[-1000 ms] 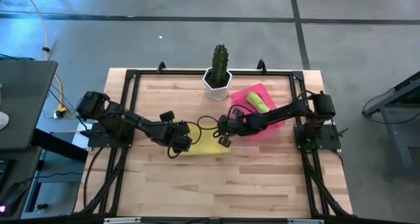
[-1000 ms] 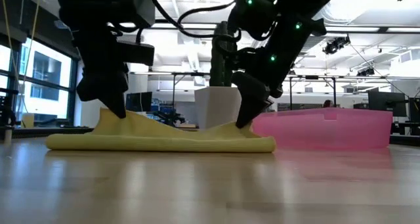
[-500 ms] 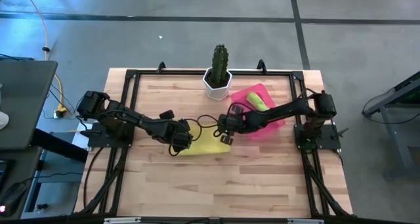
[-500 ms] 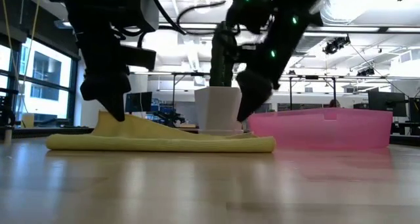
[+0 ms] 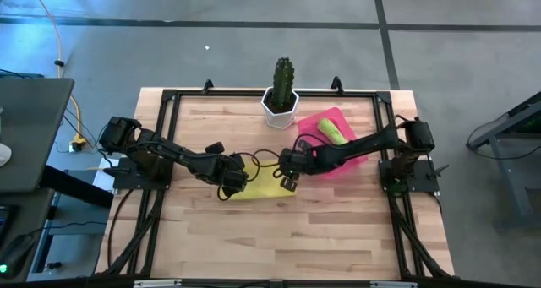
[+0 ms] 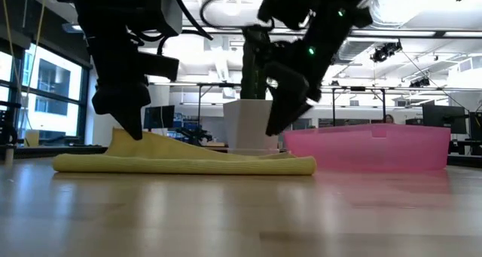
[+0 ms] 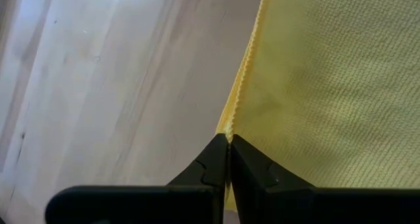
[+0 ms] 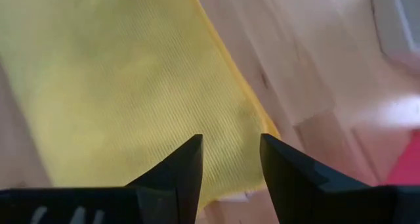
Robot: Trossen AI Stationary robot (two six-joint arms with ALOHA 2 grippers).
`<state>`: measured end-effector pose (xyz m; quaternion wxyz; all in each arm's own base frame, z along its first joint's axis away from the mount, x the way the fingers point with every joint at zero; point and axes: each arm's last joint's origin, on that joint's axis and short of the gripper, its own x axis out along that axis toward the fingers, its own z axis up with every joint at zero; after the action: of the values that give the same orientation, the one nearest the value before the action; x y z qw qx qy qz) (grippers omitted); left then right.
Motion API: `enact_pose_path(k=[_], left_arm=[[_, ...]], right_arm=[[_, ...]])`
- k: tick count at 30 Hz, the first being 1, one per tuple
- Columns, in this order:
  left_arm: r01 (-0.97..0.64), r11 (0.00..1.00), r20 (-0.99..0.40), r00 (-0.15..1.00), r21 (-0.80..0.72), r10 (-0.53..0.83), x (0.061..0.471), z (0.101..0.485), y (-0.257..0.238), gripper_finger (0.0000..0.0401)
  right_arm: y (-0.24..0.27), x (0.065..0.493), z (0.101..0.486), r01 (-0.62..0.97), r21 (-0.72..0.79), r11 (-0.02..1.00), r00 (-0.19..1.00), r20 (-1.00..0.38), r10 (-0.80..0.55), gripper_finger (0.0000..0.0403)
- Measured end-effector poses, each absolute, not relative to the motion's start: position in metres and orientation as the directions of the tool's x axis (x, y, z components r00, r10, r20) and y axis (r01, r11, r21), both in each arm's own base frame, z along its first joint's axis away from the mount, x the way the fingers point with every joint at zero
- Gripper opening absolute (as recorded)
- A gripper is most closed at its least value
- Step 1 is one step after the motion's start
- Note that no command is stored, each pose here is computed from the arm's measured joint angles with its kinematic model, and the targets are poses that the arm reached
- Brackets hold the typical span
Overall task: Roll microfiber towels into tight, uniform cylinder then place into a basket
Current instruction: Fold the yellow towel, then roll the yellow towel
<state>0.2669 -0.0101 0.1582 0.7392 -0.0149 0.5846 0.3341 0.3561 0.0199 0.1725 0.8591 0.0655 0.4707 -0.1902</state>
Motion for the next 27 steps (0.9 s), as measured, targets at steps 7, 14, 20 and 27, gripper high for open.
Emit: enact_pose_path(k=[7,14,20,27], left_arm=[[-0.509,0.776,-0.874,0.087,0.373,0.478,0.266,0.158,-0.01,0.0019],[-0.502,0.771,-0.87,0.071,0.391,0.488,0.265,0.158,-0.01,0.0089],[-0.467,0.728,-0.808,0.047,0.501,0.587,0.261,0.16,-0.007,0.014],[-0.466,0.649,-0.752,-0.056,0.601,0.657,0.249,0.163,-0.003,0.0151]], right_arm=[[0.019,0.343,0.149,0.399,-0.07,0.915,0.469,-0.841,-0.268,0.0144],[0.019,0.341,0.142,0.413,-0.045,0.91,0.493,-0.829,-0.265,0.0144],[0.019,0.34,0.142,0.405,-0.052,0.913,0.487,-0.833,-0.263,0.0144],[0.019,0.34,0.142,0.403,-0.054,0.913,0.484,-0.834,-0.263,0.0144]])
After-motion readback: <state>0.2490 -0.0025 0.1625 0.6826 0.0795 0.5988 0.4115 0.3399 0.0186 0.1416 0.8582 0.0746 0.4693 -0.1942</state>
